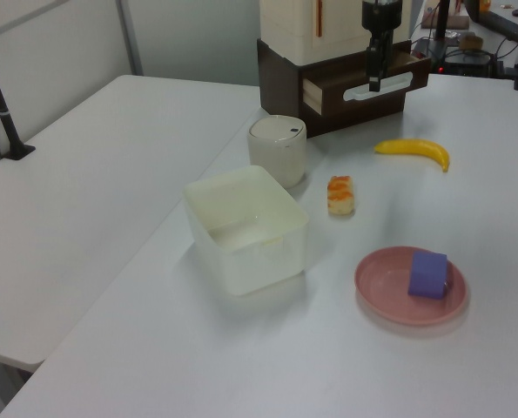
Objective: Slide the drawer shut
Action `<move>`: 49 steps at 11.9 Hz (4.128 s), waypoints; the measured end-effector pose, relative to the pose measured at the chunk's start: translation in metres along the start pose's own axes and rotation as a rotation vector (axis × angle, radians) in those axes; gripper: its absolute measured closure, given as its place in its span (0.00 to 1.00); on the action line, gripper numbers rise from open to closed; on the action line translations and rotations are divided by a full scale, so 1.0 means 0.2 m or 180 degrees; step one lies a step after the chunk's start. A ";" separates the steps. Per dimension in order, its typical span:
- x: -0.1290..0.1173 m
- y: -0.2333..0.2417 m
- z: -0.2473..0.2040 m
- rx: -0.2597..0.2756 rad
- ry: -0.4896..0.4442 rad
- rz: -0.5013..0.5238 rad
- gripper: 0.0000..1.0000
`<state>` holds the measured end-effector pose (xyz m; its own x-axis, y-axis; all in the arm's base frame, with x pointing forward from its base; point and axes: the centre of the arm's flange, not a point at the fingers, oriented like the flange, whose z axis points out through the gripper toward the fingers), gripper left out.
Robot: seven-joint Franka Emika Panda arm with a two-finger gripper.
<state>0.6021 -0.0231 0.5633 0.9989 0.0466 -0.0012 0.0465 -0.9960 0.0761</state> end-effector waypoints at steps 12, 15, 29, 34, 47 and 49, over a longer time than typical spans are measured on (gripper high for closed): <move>0.00 -0.02 0.00 0.0000 0.0001 -0.0023 1.00; 0.00 0.02 0.01 -0.0004 -0.0008 0.0058 1.00; -0.09 0.60 0.75 0.0171 0.0144 0.2189 1.00; -0.07 0.83 0.81 0.0146 0.0438 0.2413 1.00; 0.23 1.10 0.82 -0.0069 0.0810 0.2450 1.00; 0.27 1.11 0.84 -0.0103 0.0920 0.2422 1.00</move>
<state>0.6661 -0.2547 0.4122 0.7167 -0.6199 0.3195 -0.6492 -0.7604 -0.0190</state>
